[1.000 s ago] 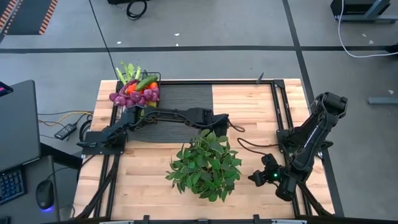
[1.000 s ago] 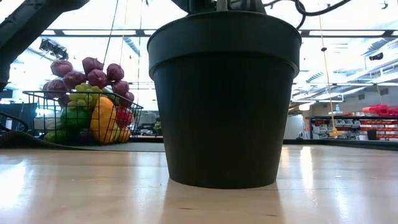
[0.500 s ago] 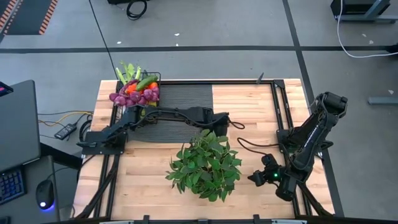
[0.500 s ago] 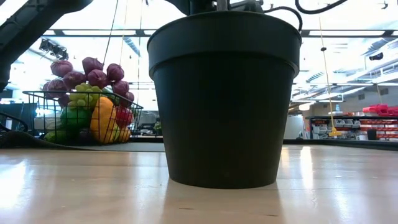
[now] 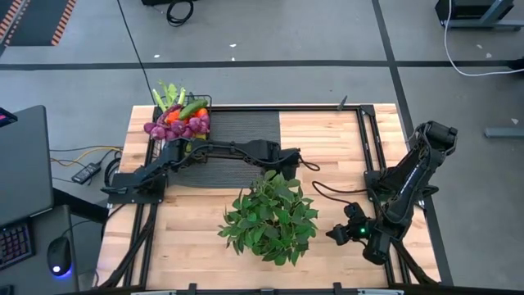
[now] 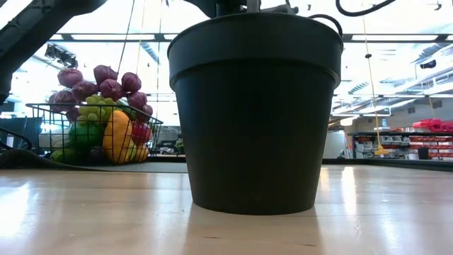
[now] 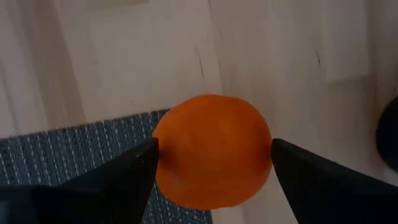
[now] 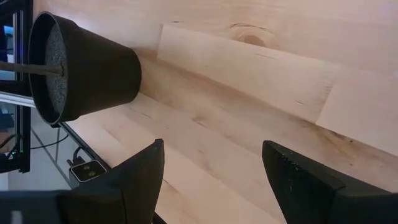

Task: Build produce basket
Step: Put the orange into the wire basket

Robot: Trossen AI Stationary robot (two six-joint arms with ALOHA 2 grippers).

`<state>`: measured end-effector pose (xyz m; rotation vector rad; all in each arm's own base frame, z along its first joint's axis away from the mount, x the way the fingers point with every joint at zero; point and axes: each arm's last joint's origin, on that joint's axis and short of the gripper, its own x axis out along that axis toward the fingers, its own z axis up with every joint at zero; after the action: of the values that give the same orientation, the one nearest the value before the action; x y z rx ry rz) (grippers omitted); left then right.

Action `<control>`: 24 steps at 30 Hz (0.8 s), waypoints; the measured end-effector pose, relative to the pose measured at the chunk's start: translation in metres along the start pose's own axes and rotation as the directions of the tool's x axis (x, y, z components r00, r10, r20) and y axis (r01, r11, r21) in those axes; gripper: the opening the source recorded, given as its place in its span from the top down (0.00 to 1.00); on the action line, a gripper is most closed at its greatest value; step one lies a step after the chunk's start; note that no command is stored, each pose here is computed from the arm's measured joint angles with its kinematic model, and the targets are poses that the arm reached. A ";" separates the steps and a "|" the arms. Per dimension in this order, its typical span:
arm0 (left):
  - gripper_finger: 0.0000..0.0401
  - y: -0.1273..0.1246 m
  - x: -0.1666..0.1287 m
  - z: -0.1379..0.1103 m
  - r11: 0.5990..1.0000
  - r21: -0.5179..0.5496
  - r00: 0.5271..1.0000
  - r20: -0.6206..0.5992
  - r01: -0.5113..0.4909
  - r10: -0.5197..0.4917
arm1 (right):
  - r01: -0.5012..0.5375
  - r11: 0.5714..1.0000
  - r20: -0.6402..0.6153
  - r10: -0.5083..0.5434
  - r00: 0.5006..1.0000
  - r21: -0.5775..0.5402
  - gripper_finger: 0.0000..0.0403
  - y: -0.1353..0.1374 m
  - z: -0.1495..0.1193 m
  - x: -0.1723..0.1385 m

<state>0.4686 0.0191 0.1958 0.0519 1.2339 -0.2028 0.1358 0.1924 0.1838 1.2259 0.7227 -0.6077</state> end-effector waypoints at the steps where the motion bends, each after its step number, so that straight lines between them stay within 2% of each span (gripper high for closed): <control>1: 0.21 0.000 0.002 -0.001 1.000 0.019 1.000 0.000 0.001 -0.001 | -0.001 1.000 -0.001 0.001 1.000 0.001 0.32 0.000 0.000 0.000; 5: 0.21 0.003 0.007 -0.006 0.999 0.032 1.000 -0.002 0.005 -0.005 | -0.001 1.000 -0.001 0.001 1.000 0.001 0.32 0.000 0.000 0.000; 11: 0.21 0.007 0.013 -0.006 0.999 -0.046 0.999 0.047 0.022 -0.020 | -0.012 1.000 0.014 0.012 1.000 0.000 0.32 0.000 0.000 0.000; 20: 0.21 0.017 0.014 -0.009 0.989 -0.143 0.999 0.039 0.025 -0.019 | -0.012 1.000 0.014 0.012 1.000 0.000 0.32 0.000 0.000 0.000; 24: 0.25 0.017 0.012 -0.009 0.979 -0.203 0.999 0.041 0.023 -0.015 | -0.012 1.000 0.013 0.012 1.000 0.000 0.32 0.001 0.000 0.000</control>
<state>0.4669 0.0360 0.1805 -0.1412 1.2106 -0.0931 0.1363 0.1921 0.1842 1.2243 0.7036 -0.6049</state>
